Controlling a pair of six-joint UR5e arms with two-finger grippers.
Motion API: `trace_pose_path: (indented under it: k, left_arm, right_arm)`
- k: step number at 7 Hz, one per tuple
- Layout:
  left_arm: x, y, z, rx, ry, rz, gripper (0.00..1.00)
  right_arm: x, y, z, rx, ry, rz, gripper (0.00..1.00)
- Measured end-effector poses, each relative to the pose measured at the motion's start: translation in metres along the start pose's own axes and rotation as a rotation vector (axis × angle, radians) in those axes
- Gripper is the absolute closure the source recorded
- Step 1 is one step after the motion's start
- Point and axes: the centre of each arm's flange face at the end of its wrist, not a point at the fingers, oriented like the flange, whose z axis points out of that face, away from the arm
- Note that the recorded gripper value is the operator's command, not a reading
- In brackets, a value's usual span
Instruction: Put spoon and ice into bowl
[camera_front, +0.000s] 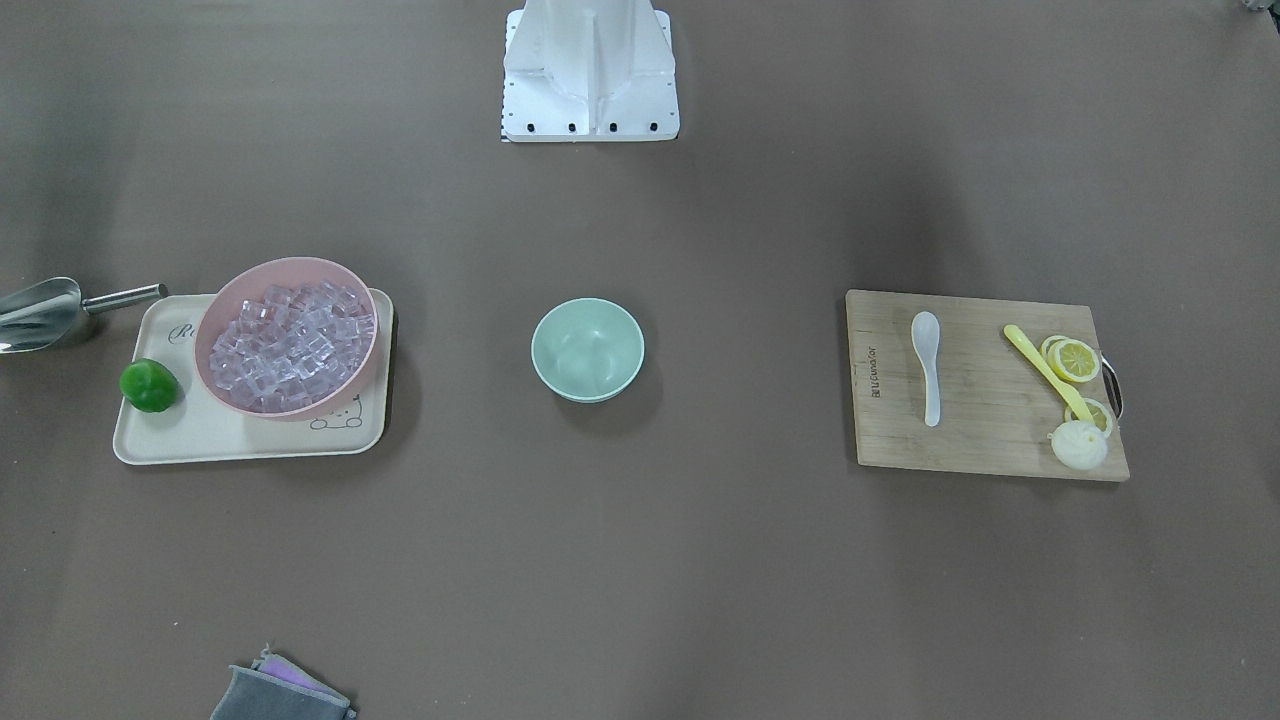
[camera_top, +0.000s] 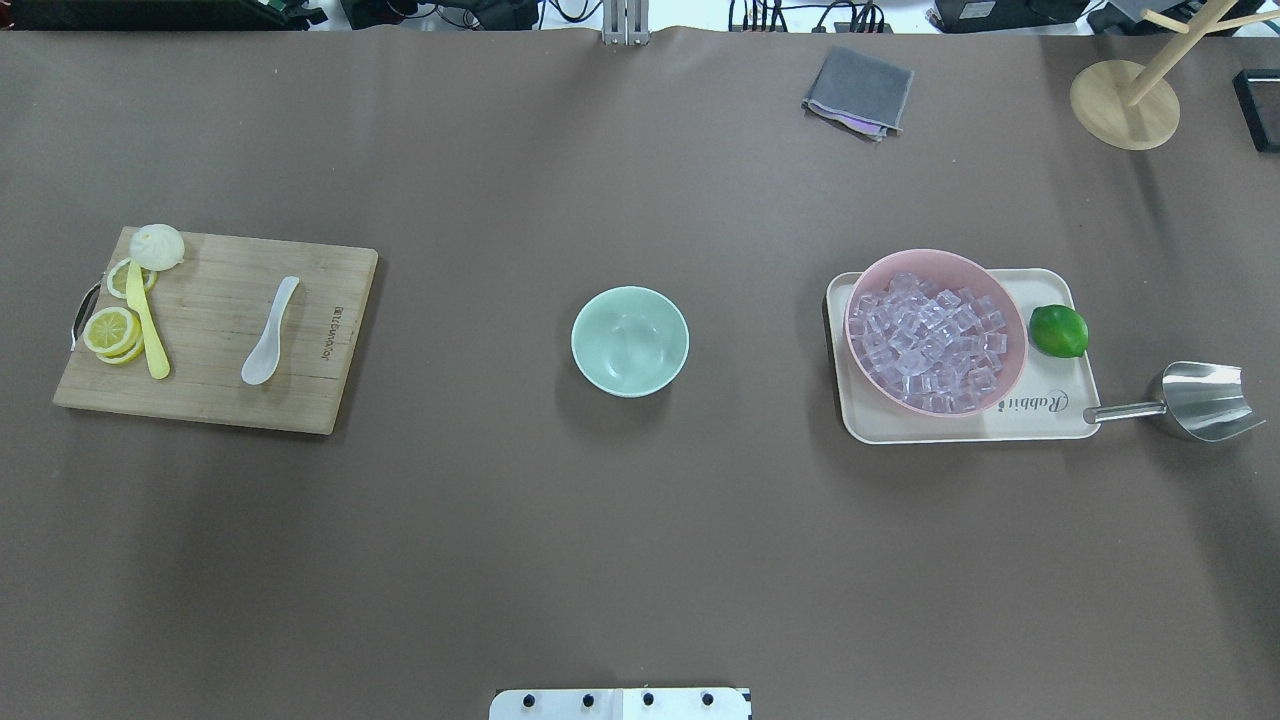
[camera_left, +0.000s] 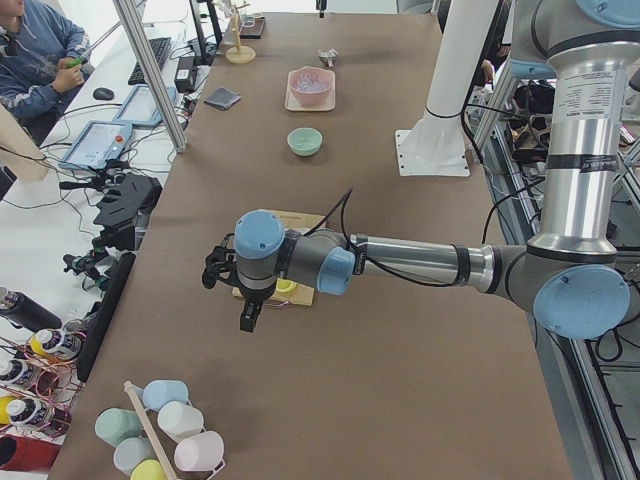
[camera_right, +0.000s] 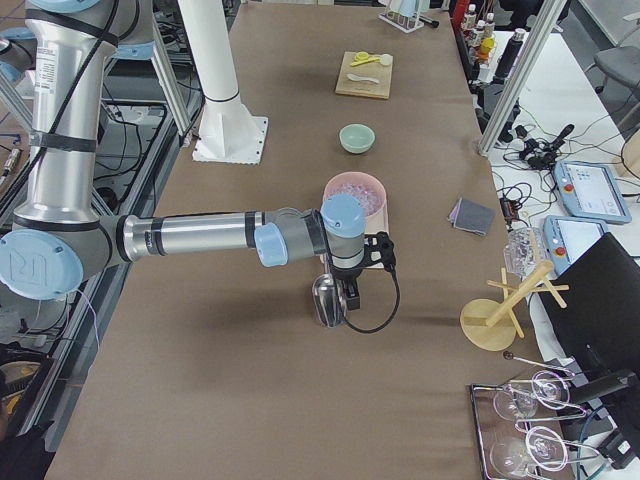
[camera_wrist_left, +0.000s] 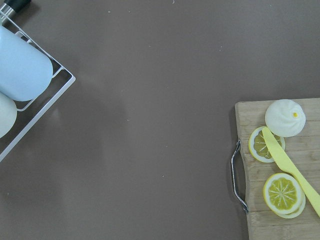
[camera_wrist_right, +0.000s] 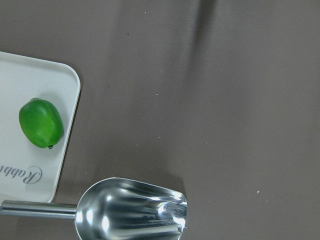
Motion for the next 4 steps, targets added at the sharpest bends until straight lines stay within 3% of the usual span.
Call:
trace_pose_path:
  k: [4]
  left_arm:
    - [-0.007, 0.012, 0.006, 0.027, 0.002, 0.022, 0.02]
  right_arm:
    - [0.001, -0.004, 0.001, 0.004, 0.0, -0.005, 0.0]
